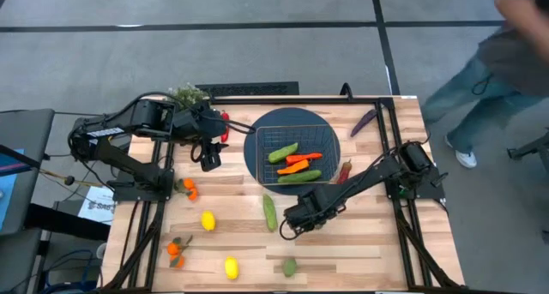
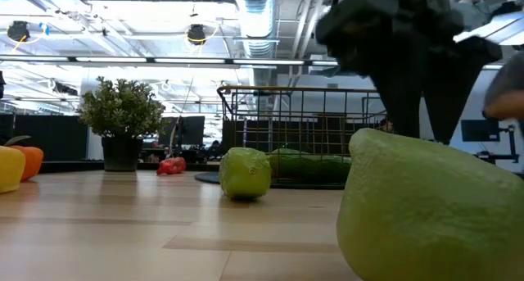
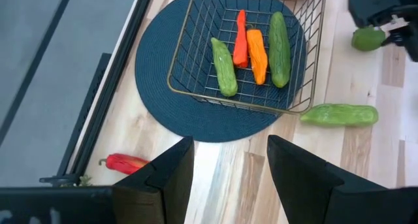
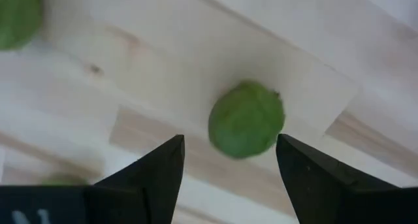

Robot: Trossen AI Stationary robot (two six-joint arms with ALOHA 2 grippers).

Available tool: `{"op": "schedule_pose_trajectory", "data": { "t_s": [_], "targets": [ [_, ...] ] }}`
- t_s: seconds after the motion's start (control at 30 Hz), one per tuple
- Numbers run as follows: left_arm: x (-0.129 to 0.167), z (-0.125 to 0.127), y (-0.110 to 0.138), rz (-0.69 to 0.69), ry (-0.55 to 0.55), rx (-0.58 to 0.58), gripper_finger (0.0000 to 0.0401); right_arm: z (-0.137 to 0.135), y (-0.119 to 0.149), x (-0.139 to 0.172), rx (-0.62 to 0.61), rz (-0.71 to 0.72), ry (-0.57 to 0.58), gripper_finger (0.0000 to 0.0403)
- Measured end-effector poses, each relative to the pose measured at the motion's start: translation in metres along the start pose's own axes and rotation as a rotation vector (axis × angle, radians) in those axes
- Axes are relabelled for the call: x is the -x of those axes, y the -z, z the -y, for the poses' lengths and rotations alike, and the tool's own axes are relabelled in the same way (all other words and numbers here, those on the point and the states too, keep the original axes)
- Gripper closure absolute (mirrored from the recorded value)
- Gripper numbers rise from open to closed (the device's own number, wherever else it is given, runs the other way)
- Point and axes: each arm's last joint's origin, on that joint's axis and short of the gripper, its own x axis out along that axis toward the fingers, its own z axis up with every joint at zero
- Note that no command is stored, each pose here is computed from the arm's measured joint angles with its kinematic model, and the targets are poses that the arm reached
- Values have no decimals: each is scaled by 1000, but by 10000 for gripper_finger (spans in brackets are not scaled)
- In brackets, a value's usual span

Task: Build produce basket
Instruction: Put the top green lime into the wire basket

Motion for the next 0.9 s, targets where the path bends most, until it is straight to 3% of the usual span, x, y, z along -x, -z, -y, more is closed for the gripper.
{"op": "schedule_pose_trajectory", "data": {
  "t_s": [0.2, 0.5, 0.67, 0.9],
  "targets": [
    [0, 0, 0, 0, 4, 2, 220, 0, 0, -10, 17, -15, -34, 141],
    [0, 0, 0, 0, 4, 7, 220, 10, 3, -23, 17, -30, 17, 141],
    [0, 0, 0, 1, 4, 9, 220, 4, 2, -23, 44, -11, -38, 142],
    [0, 0, 0, 1, 4, 14, 220, 1, 0, -32, 61, 3, -26, 142]
  ]
}}
